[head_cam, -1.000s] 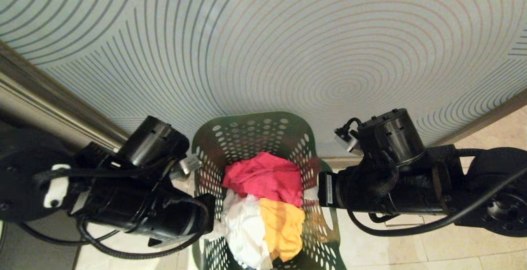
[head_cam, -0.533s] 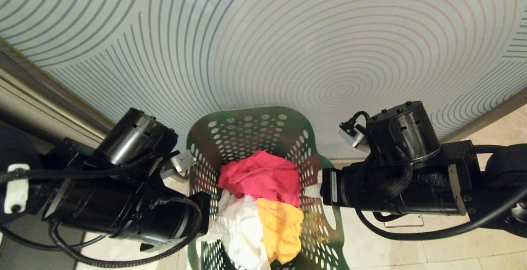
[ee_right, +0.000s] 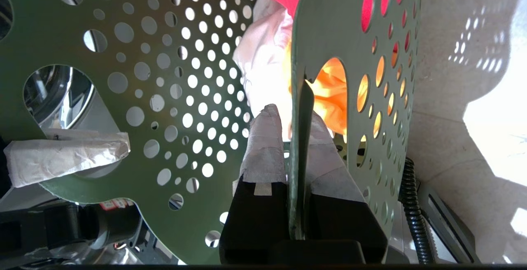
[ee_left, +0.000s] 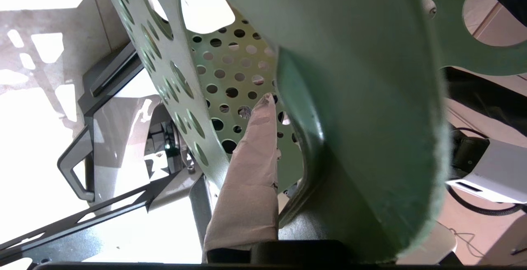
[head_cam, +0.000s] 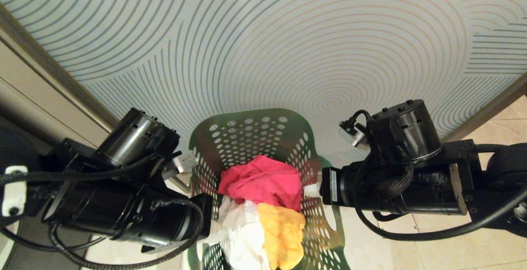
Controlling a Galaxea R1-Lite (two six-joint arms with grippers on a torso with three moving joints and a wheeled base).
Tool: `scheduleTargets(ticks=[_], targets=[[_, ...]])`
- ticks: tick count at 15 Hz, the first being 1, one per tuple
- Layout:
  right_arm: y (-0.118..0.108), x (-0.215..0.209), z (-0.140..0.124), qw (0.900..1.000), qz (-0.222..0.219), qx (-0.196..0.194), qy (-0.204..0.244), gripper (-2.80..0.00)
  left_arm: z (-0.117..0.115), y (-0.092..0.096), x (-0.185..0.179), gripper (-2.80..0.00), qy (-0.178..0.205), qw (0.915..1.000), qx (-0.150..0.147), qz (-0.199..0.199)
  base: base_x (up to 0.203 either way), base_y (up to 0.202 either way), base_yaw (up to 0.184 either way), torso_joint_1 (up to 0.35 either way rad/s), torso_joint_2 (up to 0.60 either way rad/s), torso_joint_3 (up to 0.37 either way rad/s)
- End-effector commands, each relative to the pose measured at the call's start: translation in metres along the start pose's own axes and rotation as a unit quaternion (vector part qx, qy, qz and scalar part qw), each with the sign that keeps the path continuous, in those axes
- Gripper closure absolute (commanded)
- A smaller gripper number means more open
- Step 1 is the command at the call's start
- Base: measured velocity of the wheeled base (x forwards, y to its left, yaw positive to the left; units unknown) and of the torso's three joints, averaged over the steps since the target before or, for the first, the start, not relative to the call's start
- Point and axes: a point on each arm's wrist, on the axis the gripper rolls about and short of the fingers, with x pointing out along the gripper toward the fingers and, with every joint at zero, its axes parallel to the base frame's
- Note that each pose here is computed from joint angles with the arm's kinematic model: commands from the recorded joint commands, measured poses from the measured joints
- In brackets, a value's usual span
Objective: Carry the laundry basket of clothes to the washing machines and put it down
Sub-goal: Pick up the clothes basket and put it beside the washing machine
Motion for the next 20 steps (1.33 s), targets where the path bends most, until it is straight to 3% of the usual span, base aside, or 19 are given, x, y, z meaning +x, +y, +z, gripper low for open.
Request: scheduleTargets(ticks=[1,20], targets=[[0.0003,0.0007,-0.0003,1.0,0.001,0.001,0.0,0.0,-0.0004,-0.0002,-0.0008,0.0,0.0,1.0,-0.001,-0.001,0.0,0.0,0.0,-0.002,0.01,0.203],[0.0044,0.0009,-0.0047,1.0,0.005,-0.003,0.008,0.0,-0.0063,-0.0053,0.0026,0.0,0.013,0.9998,0.011,-0.003,0.0,0.0,0.0,0.002,0.0,0.201]])
